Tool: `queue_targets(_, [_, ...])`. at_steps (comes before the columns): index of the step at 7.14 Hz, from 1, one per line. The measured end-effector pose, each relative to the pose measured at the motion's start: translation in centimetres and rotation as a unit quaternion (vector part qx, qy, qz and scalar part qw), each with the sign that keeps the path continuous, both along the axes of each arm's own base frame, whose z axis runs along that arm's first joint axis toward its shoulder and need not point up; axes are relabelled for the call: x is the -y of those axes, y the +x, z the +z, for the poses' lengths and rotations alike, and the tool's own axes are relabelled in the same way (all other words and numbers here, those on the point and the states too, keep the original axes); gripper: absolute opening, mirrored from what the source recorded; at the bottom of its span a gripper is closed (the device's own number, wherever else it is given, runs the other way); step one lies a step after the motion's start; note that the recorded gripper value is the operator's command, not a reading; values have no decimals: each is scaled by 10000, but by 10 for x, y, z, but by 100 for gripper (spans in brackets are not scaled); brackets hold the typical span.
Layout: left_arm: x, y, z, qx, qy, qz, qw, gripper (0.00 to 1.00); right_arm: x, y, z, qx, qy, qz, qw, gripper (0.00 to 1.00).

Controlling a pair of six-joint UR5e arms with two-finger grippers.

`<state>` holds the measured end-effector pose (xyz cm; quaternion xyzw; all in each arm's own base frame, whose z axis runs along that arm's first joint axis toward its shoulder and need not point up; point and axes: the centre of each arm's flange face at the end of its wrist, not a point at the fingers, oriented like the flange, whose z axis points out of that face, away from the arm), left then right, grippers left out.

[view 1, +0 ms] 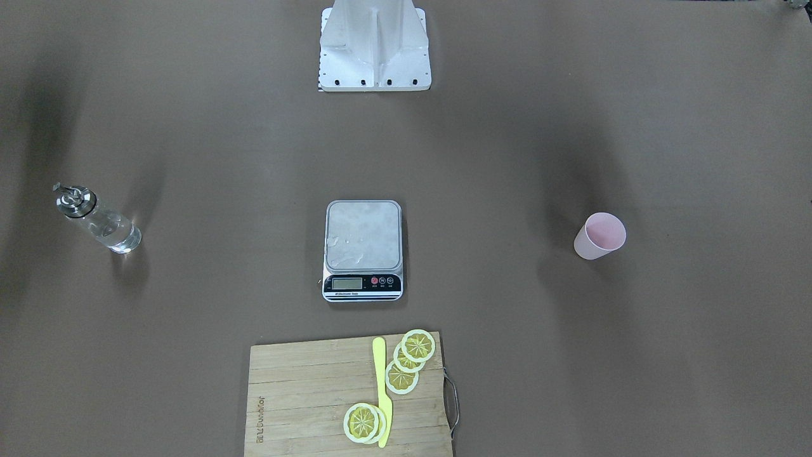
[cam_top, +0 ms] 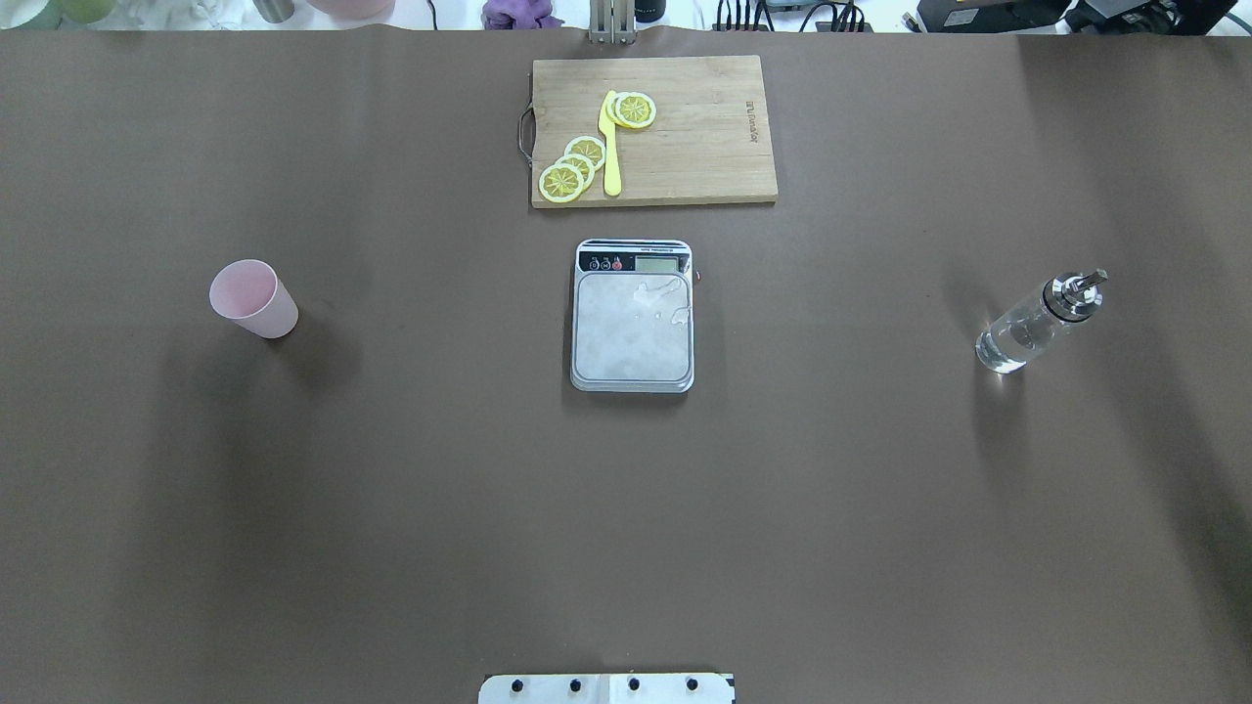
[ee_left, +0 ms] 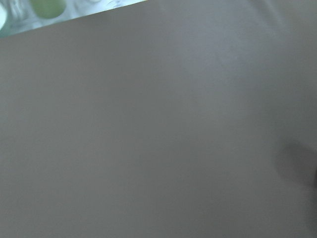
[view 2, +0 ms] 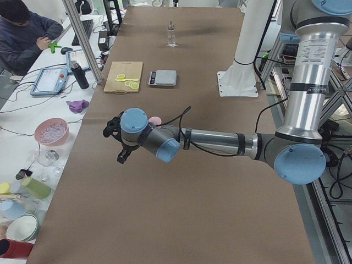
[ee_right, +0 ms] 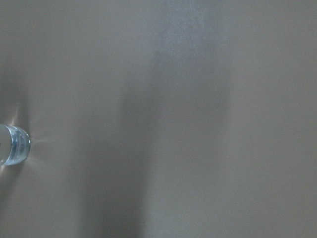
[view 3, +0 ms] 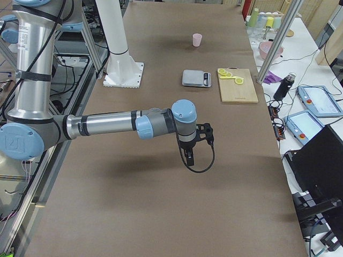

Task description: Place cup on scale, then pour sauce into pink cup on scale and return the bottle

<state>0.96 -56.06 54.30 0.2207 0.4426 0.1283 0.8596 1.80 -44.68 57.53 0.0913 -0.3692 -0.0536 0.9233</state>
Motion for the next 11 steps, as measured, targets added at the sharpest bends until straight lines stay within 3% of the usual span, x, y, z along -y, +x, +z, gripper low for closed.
queue_targets(4, [-4,165,-72,-210,-1102,-336,9931,97,0,-6,-2,53,-146,121,9998,100])
queue_targets(6, [-15,221,-82,-101,-1115,-349,9931,92,-1,-6,-1,64,-129,120,9998,100])
queue_targets(7, [-18,233,-81,-62,-1103,-317,9934,86,-2,-6,-1,71,-96,120,9999,100])
queue_targets(8, [-22,244,-79,-13,-1091,-282,9936,70,-2,-6,0,73,-82,119,9999,100])
queue_targets(11, [-33,269,-77,68,-1056,-139,9943,43,-2,-6,0,75,-75,118,9999,100])
